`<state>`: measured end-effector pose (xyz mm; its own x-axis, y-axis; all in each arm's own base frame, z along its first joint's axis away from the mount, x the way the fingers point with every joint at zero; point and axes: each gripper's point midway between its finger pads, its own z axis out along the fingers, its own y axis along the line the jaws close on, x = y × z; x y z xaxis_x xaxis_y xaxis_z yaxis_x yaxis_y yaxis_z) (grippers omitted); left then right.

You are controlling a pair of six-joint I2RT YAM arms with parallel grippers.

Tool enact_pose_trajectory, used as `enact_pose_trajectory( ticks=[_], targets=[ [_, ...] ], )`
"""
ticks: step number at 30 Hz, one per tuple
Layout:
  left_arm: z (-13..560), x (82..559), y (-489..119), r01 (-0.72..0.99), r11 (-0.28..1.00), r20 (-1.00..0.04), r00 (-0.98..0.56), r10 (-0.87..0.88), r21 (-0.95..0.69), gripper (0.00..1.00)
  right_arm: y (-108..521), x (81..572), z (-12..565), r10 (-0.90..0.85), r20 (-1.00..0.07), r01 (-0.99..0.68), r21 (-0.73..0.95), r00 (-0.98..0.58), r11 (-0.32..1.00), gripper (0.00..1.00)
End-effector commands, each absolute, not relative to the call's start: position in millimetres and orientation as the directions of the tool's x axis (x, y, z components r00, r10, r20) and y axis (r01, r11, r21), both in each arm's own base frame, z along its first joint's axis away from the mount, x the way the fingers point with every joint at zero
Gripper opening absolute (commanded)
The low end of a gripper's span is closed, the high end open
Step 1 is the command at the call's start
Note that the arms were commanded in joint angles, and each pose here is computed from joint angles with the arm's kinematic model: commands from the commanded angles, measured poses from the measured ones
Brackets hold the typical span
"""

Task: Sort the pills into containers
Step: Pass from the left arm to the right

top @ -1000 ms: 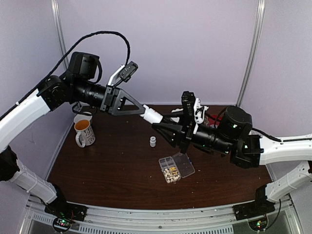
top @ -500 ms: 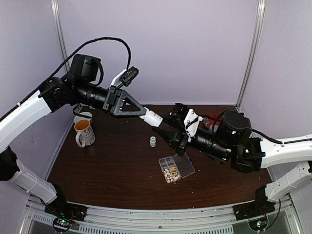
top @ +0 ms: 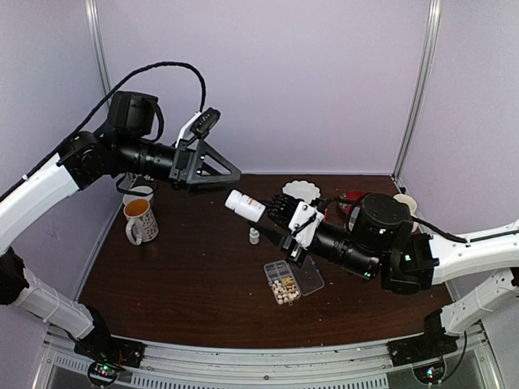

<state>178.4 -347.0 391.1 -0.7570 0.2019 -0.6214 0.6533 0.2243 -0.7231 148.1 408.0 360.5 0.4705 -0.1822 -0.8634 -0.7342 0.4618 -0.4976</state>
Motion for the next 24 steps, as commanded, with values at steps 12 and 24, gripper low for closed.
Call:
enact_pose_trajectory(
  ticks=[12,24],
  targets=[
    [444.4,146.3,-292.9,0.824,0.074,-0.827,0.555,0.092,0.561,0.98,391.2,130.1,389.5,0.121,-0.993,-0.971,0.026,0.003,0.239,0.11],
    [378.2,139.2,-306.0,0.545,-0.227,-0.522,0.839,0.155,0.807,0.89,410.2,114.3,386.6,0.073,-0.993,-0.991,0.103,-0.097,0.082,0.10]
  ],
)
